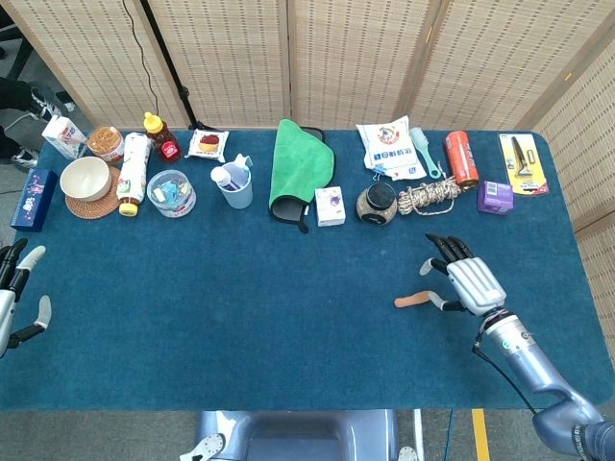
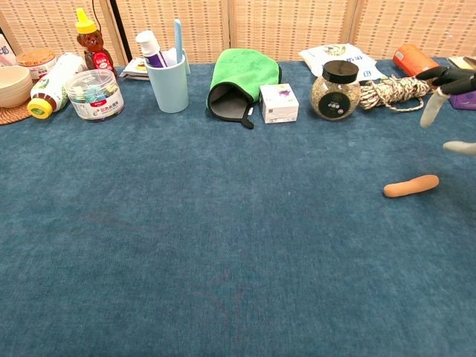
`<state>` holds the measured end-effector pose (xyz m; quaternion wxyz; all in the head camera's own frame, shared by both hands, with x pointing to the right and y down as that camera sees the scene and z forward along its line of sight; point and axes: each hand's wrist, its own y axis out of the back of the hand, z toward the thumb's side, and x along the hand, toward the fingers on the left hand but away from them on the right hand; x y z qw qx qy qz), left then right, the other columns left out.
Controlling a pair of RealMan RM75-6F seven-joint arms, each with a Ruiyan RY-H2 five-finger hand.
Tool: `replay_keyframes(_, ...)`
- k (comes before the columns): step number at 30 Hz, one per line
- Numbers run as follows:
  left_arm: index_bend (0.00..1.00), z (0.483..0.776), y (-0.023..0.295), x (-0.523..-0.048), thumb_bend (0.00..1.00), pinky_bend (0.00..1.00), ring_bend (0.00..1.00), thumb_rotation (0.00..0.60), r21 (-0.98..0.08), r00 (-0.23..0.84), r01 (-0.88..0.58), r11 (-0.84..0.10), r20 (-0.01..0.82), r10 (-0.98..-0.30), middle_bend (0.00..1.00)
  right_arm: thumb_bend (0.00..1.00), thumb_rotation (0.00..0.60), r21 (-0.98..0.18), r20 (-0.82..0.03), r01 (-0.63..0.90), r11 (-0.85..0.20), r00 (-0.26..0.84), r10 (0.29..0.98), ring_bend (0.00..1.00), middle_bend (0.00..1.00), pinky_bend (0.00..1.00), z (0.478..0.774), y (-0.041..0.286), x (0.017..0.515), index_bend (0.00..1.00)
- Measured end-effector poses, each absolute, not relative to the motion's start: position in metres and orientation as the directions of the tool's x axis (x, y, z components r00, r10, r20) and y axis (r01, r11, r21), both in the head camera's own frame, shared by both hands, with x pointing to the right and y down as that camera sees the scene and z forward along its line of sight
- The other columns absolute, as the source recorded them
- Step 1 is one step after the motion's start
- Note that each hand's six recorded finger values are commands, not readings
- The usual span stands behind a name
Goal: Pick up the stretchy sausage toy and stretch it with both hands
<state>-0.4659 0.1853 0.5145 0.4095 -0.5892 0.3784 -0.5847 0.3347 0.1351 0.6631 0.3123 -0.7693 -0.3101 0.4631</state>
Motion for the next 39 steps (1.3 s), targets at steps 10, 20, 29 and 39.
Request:
replay_keyframes(10,0.12,0.516,0.185,-0.466,0.53,0.03,0.04,0.360,-0.923,0.032,0.040,-0.383,0.385,-0.922,0.04,0.37,0.600,-0.752,-0.566,0.114,-0.649,0.393,0.725,0.00,0.01,0.00,0.692,0.148,0.333,0.41)
replay_keyframes(20,0.12,0.516,0.185,-0.467,0.53,0.03,0.03,0.360,-0.923,0.028,0.043,-0.383,0.384,-0.923,0.04,0.37,0.600,-0.747,-0.588,0.066,-0.662,0.398,0.704,0.00,0.01,0.00,0.710,0.151,0.333,0.40)
replay_keyframes(29,0.12,0.515,0.186,-0.468,0.53,0.03,0.03,0.359,-0.923,0.024,0.041,-0.382,0.384,-0.923,0.03,0.38,0.600,-0.746,-0.603,0.028,-0.665,0.395,0.693,0.00,0.01,0.00,0.719,0.153,0.339,0.42)
replay_keyframes(39,0.12,0.515,0.186,-0.469,0.53,0.03,0.02,0.360,-0.925,0.022,0.037,-0.379,0.380,-0.925,0.03,0.38,0.600,-0.746,-0.610,0.017,-0.665,0.383,0.694,0.00,0.02,0.00,0.723,0.153,0.345,0.43)
